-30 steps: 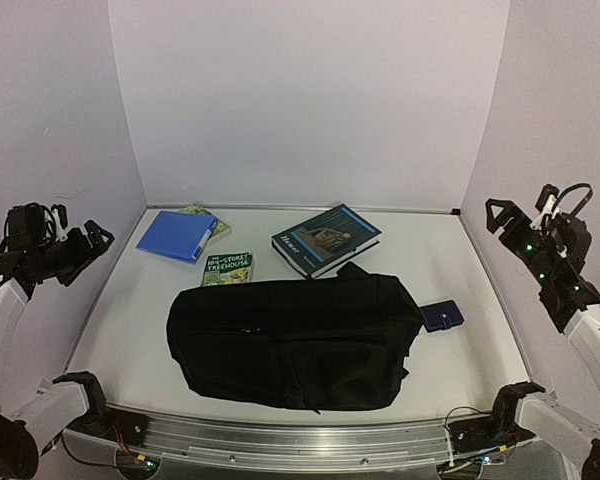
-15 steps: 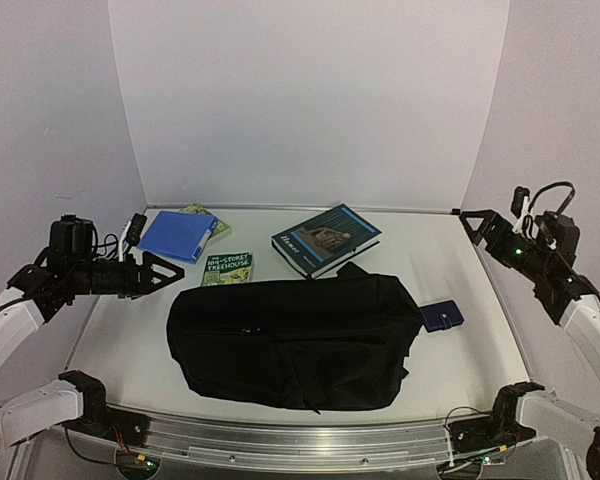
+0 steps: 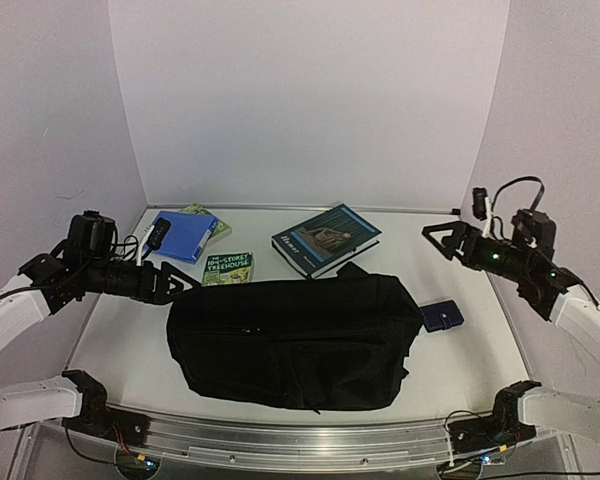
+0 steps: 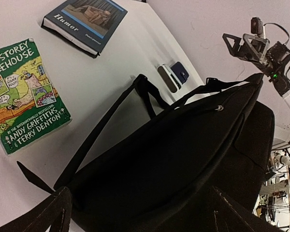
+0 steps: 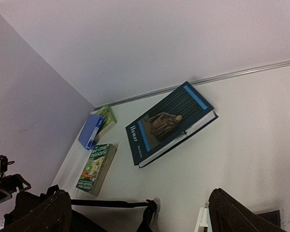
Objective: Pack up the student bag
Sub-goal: Adjust the student bag at the center of the board.
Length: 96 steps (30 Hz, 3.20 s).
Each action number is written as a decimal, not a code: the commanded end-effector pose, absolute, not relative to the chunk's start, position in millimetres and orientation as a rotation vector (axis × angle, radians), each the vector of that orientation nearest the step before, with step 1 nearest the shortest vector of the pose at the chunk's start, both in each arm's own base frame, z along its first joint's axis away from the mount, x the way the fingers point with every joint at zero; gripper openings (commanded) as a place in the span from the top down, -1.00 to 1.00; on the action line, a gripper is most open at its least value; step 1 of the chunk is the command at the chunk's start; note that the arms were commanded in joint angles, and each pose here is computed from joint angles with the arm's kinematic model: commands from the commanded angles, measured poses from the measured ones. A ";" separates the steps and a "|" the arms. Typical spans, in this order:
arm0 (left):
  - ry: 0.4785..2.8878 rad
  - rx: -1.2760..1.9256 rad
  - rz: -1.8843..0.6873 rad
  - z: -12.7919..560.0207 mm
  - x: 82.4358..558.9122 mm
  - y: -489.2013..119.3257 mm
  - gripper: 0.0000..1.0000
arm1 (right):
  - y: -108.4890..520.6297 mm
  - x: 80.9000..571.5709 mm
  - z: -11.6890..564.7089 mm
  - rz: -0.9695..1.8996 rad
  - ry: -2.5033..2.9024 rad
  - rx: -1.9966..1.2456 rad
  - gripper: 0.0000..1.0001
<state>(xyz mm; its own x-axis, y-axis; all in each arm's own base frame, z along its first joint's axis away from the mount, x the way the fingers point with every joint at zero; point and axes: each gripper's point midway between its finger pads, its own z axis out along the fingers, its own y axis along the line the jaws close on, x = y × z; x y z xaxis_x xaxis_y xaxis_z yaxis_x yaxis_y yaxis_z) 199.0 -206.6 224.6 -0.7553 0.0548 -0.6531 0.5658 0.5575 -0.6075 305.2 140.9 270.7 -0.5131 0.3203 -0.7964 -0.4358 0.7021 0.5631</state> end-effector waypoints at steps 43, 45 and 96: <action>2.305 0.217 -0.905 154.7 345.7 -228.1 -0.86 | 272.6 366.6 190.3 1.027 2.208 -0.012 -0.64; 2.312 0.211 -0.914 151.4 354.0 -229.6 -0.86 | 280.0 373.3 176.1 1.036 2.248 -0.008 -0.61; 2.626 -0.446 -1.046 93.9 226.5 -174.5 0.66 | 273.5 234.3 99.0 0.876 2.578 -0.163 0.57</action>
<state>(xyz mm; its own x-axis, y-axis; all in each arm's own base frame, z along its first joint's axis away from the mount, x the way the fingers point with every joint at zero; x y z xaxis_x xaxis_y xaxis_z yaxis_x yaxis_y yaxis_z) 217.0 -167.6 90.4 -0.9109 -0.3905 -0.1334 -0.1982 0.6976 -0.6885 240.6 271.2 96.8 -0.9126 0.0160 -0.4084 -0.2309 0.8044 0.5474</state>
